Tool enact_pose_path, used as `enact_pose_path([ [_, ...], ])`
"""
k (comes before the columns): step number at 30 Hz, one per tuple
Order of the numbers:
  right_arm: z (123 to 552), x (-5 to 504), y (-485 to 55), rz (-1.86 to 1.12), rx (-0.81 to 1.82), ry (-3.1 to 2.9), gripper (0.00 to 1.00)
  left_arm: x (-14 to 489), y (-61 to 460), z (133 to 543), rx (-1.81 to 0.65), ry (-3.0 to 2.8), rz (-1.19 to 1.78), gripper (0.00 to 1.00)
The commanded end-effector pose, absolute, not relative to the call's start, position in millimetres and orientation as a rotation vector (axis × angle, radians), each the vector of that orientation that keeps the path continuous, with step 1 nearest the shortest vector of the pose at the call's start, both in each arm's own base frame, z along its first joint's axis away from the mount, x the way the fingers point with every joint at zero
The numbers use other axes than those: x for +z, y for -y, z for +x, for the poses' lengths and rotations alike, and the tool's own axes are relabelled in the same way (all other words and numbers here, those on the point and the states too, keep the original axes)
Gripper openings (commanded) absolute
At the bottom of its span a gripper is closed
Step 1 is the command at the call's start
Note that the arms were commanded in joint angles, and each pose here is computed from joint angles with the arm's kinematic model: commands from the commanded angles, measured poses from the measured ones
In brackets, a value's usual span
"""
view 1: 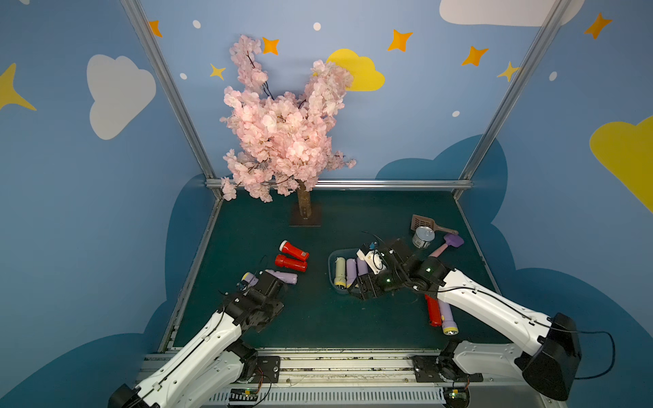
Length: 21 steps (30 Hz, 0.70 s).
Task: Put the flashlights into the storage boxes
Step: Pick up the flashlight from the center of the board.
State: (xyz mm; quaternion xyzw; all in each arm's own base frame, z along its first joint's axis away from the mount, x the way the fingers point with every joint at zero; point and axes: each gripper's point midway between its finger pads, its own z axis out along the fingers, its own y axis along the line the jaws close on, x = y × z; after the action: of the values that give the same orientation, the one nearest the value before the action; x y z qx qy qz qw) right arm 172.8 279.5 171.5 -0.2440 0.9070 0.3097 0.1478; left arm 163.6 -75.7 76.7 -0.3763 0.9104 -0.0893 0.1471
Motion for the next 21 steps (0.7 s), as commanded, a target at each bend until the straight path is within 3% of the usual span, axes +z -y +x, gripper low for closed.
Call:
enact_pose_path([
  [1,177.2,173.4,-269.5,-0.694,0.795,-2.621,0.91,93.4,99.9,191.7,-0.274,-2.596,-0.963,0.21],
  [12,179.4,165.6,-208.5,-0.508,0.614,-2.668,0.92,126.1,218.8,280.1,-0.406,-2.639,-0.545,0.22],
  [21,172.5,177.7,-166.9,-0.412,0.493,-2.660,0.92,126.0,322.2,324.6,-0.546,-2.685,-0.300,0.22],
])
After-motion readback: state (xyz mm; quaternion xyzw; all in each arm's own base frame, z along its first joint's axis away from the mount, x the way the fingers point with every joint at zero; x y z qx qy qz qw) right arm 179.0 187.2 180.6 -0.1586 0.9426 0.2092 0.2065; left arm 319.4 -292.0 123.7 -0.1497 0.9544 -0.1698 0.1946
